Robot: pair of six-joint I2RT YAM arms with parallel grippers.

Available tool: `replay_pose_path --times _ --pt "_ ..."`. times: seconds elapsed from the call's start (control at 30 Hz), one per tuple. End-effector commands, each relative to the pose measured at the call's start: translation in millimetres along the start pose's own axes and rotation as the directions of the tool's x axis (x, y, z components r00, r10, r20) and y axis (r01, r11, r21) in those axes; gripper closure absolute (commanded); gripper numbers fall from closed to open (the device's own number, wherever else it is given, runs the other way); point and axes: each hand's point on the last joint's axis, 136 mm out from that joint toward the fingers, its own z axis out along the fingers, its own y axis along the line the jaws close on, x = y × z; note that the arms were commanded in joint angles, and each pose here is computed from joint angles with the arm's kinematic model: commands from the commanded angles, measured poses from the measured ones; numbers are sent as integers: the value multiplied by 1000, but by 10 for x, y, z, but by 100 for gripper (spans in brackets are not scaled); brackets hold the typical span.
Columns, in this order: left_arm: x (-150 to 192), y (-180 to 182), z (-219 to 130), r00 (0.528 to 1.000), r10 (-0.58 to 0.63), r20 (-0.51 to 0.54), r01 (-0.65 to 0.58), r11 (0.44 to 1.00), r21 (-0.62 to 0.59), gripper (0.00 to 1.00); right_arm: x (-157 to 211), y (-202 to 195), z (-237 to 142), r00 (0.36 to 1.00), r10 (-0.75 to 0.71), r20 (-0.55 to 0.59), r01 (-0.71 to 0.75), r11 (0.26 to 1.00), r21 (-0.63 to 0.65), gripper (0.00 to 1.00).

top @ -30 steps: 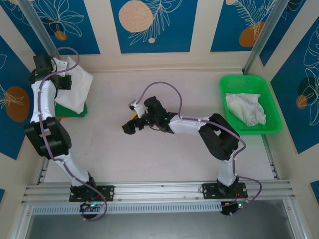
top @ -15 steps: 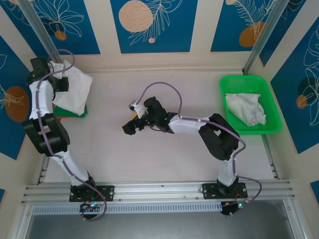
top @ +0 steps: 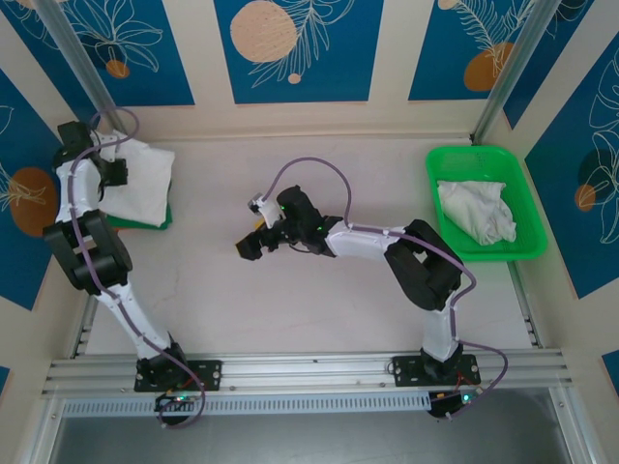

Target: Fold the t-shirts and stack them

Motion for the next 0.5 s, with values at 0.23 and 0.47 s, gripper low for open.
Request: replay_pose_path --times 0.23,0.47 --pt "173 197 250 997 -36 -66 32 997 -65 75 -5 40 56 1000 16 -14 -16 1000 -22 1" --pt "74 330 97 998 -54 -34 48 988 -147 35 11 24 67 1000 19 -18 -20 1000 -17 1"
